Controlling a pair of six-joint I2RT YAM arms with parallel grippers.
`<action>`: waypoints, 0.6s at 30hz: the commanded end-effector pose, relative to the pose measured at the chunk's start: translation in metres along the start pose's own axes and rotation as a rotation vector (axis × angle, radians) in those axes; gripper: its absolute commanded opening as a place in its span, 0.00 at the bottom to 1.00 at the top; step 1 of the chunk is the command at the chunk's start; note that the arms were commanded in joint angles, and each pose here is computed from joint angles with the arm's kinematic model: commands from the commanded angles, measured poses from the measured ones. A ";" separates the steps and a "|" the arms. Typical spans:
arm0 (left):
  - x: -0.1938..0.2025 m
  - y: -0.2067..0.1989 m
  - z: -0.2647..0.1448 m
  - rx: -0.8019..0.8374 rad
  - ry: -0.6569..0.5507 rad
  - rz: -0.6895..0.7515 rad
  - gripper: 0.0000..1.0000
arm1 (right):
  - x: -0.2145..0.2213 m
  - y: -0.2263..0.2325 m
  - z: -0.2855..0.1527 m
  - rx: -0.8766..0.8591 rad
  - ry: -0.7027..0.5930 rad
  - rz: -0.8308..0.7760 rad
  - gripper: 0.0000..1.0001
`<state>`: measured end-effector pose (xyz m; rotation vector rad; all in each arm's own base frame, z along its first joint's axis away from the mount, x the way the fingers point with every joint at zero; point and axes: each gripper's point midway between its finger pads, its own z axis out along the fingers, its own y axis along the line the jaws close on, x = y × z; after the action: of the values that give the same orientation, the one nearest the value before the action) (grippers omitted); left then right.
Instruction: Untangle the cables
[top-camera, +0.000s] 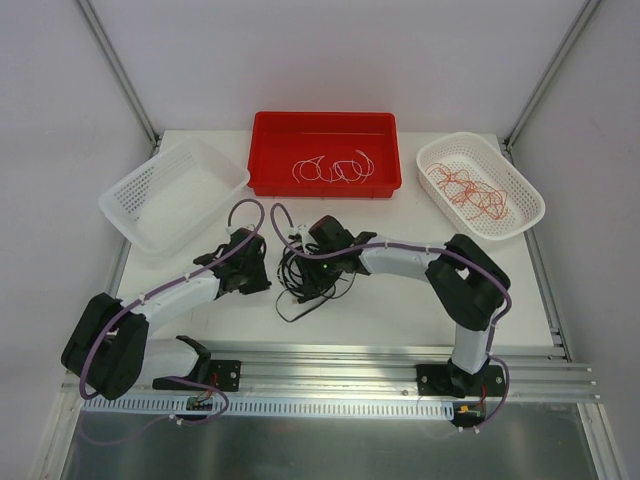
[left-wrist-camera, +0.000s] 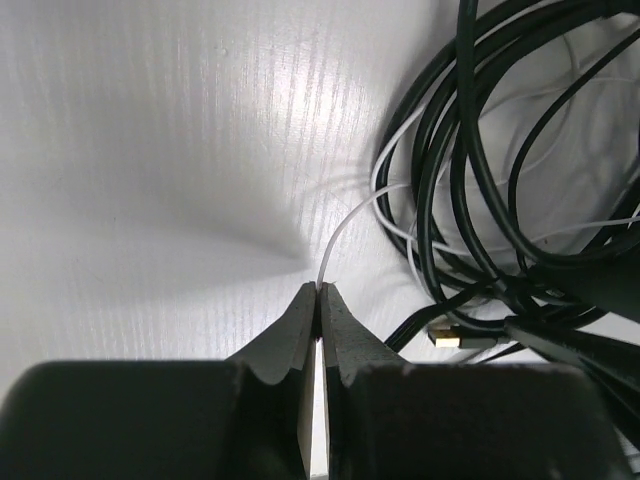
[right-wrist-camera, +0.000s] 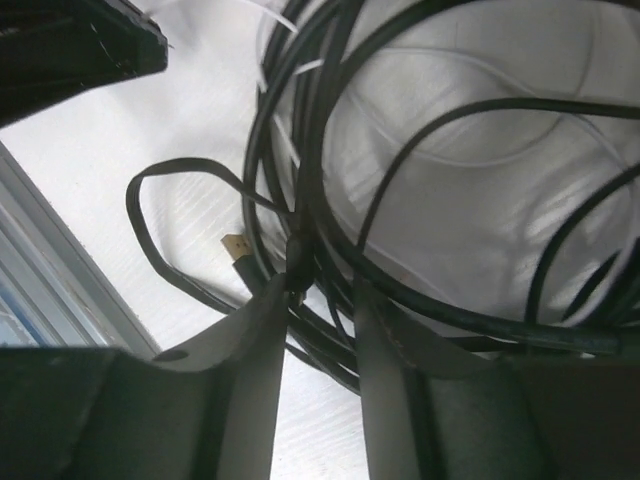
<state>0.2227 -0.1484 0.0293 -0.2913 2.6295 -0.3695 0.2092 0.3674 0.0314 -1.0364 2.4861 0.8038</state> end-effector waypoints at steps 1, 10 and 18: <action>-0.003 0.000 -0.003 0.011 -0.009 -0.023 0.00 | 0.007 0.010 -0.009 -0.020 0.023 -0.021 0.34; -0.009 0.007 -0.006 0.006 -0.028 -0.031 0.00 | -0.016 0.009 -0.085 0.088 -0.117 -0.089 0.01; -0.024 0.014 -0.025 0.011 -0.087 -0.038 0.00 | -0.010 -0.049 -0.187 0.295 -0.305 0.008 0.01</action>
<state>0.2311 -0.1295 0.0452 -0.3726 2.5611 -0.3798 0.2261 0.2748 0.1742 -0.8295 2.2064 0.6732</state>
